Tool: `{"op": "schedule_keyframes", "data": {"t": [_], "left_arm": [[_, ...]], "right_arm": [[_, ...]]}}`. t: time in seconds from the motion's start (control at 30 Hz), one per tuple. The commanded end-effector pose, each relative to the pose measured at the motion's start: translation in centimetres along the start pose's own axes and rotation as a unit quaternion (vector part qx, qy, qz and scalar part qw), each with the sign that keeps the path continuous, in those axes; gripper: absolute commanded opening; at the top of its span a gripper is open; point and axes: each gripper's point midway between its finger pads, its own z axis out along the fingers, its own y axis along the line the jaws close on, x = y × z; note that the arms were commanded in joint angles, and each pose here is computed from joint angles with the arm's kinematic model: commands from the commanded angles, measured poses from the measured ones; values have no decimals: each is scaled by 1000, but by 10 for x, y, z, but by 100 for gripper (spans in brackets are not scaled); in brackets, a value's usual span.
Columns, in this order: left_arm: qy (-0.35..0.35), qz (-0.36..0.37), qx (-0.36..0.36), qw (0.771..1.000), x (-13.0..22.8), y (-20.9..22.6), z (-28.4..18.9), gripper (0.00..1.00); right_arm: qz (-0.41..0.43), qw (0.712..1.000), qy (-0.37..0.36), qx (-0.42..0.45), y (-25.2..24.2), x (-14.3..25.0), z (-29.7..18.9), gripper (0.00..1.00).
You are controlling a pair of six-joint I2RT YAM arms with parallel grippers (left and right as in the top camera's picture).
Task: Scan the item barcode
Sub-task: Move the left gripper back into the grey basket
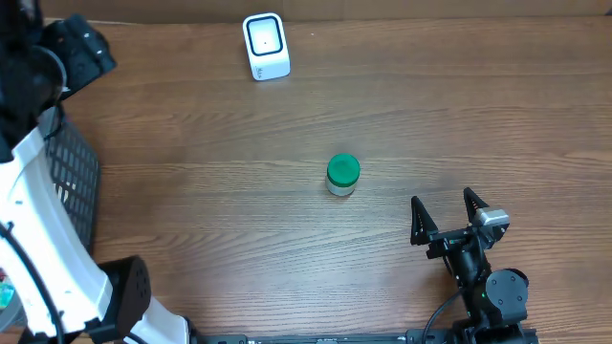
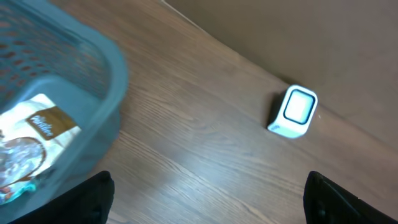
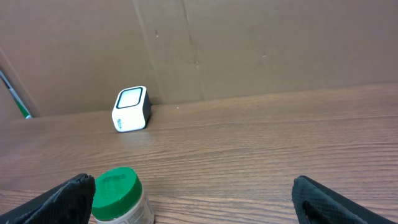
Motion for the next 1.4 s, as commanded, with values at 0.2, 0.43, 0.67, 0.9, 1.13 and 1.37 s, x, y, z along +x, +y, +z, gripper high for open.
{"op": "schedule_keyframes", "data": {"t": [0.2, 0.43, 0.67, 0.9, 1.13, 1.37], "left_arm": [[-41, -43, -29, 998, -15, 42, -27, 81], [-37, -80, -60, 994, -18, 69, -22, 80], [-41, -107, -88, 989, -22, 96, -22, 81], [-42, -139, -116, 983, -24, 125, -23, 80], [0, -181, -164, 970, -9, 168, -6, 81], [71, -233, -214, 946, 24, 217, 16, 81]], "right_arm": [[-1, 1000, -4, 2, -1, 1, 0, 100], [-1, 1000, -4, 2, -1, 1, 0, 100], [-1, 1000, -4, 2, -1, 1, 0, 100], [-1, 1000, -4, 2, -1, 1, 0, 100], [-1, 1000, -4, 2, -1, 1, 0, 100], [-1, 1000, -4, 2, -1, 1, 0, 100]]}}
